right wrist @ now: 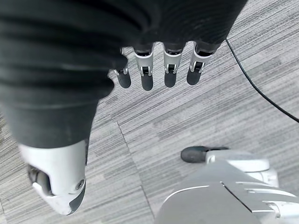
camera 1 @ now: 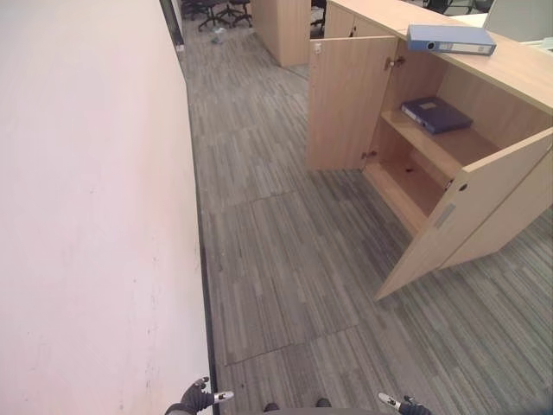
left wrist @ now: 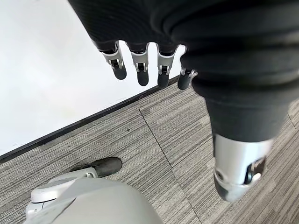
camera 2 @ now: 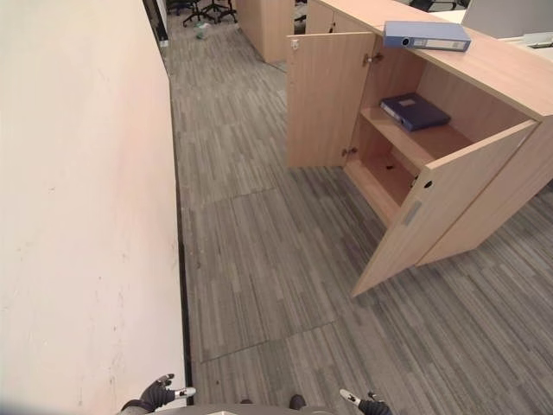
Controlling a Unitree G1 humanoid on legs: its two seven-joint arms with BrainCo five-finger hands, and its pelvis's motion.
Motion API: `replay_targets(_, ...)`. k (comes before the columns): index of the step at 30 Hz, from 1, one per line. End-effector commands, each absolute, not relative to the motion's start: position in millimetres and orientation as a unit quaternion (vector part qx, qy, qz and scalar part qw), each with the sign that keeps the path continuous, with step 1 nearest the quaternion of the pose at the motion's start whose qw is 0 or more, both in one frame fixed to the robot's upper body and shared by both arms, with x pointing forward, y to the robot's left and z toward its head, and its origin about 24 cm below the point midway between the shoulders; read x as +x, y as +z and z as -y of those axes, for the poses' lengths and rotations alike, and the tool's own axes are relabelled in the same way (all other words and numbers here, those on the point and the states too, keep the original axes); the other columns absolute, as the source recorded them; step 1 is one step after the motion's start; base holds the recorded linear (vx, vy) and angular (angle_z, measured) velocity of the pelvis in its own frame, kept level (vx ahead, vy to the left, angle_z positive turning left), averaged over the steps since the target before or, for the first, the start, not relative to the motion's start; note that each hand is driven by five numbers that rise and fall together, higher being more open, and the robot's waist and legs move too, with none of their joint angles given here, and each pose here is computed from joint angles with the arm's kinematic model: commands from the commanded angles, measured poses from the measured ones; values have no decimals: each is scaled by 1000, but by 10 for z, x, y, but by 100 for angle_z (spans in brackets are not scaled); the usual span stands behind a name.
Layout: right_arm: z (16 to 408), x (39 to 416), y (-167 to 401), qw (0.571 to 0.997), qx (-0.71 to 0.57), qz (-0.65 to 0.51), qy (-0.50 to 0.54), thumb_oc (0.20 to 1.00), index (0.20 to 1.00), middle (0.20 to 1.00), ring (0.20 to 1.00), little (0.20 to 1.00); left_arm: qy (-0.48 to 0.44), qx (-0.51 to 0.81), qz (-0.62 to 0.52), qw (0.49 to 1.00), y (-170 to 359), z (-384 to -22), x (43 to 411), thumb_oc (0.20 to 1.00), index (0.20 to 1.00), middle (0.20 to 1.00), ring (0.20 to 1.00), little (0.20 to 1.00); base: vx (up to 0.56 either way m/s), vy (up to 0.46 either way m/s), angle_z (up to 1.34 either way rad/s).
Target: Put the empty folder in the office cabinet
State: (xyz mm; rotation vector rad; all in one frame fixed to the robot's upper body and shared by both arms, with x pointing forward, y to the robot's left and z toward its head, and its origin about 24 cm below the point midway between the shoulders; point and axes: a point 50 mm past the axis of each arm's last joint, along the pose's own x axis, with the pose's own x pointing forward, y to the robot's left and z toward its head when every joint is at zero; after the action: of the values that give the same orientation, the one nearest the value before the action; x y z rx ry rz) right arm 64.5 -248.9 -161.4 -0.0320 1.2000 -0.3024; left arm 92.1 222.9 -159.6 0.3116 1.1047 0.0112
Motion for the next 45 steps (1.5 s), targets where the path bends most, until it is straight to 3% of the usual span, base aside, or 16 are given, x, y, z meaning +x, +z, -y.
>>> replay_targets(1, 2546, 851, -1558, 833, -7, -532, -153, 1000, 1000, 1000, 1000, 1000, 25, 141, -474, 869, -1480, -2302, 1239, 1000, 1000, 1000, 1000, 1000, 5, -36, 0)
replay_targets(17, 2684, 967, -1482, 845, 24, -498, -192, 1000, 1000, 1000, 1000, 1000, 36, 127, -444, 886, -1399, -2303, 1450, 1000, 1000, 1000, 1000, 1000, -7, -99, 7)
replay_targets(27, 2721, 830, -1509, 830, 23, -518, -207, 1000, 1000, 1000, 1000, 1000, 38, 145, -476, 867, -1462, -2358, 1308, 1000, 1000, 1000, 1000, 1000, 224, -15, 8)
replay_targets(36, 2613, 776, -1561, 821, 20, -538, -189, 1000, 1000, 1000, 1000, 1000, 66, 147, -533, 831, -1557, -2497, 895, 1000, 1000, 1000, 1000, 1000, 382, 136, -62)
replay_targets(45, 2583, 777, -1570, 823, 10, -541, -174, 1000, 1000, 1000, 1000, 1000, 45, 172, -496, 850, -1460, -2569, 1103, 1000, 1000, 1000, 1000, 1000, 315, 207, -4)
